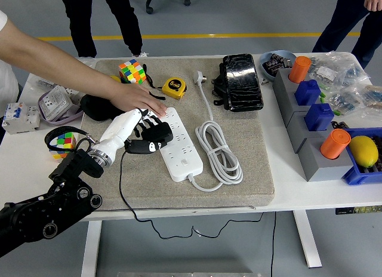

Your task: Put the plug near the board,insert it into the board,press the button,pull the plug out

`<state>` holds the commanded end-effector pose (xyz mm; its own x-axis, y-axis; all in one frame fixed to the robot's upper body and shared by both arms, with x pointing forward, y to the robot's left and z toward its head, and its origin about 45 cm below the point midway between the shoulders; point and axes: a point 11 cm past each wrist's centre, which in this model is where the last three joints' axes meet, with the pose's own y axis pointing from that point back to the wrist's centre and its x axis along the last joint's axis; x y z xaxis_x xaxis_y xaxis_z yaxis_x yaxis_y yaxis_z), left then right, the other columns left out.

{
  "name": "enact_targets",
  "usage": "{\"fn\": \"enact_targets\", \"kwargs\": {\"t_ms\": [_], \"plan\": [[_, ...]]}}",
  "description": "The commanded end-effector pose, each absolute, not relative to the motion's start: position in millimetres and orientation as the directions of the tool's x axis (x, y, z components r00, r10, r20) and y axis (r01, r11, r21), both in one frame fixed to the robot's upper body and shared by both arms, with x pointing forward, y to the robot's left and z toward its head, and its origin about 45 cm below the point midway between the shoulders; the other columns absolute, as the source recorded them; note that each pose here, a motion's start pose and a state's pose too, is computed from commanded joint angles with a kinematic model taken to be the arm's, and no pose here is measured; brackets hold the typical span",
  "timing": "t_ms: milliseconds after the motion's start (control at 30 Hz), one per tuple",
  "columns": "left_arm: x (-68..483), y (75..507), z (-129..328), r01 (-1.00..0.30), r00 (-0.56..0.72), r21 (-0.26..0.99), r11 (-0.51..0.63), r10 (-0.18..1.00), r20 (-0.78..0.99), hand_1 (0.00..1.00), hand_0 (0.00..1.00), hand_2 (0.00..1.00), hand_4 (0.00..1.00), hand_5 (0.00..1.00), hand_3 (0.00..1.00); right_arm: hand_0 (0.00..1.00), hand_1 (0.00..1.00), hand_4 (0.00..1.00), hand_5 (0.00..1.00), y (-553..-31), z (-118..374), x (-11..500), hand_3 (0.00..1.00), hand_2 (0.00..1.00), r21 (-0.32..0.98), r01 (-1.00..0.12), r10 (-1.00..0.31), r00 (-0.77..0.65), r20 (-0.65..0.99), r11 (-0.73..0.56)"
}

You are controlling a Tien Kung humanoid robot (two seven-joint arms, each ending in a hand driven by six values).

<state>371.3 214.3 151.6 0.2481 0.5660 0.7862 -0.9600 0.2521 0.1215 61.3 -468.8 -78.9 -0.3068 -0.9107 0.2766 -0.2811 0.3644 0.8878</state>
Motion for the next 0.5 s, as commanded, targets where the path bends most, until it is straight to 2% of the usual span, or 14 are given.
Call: {"fn": "enact_targets", "kwargs": {"t_ms": [500], "plan": [[369.8,223.8,155.9,-0.969,0.205,0.079,0.234,0.586,0.784,0.415,0.266,0.442,0.747,0.002,0.533,0.571,0.648,0.921,0.473,-468.9,-79.2,58.9,0.541,0.633,0.889,-0.277,-0.911,-0.304,0.279,0.364]]}}
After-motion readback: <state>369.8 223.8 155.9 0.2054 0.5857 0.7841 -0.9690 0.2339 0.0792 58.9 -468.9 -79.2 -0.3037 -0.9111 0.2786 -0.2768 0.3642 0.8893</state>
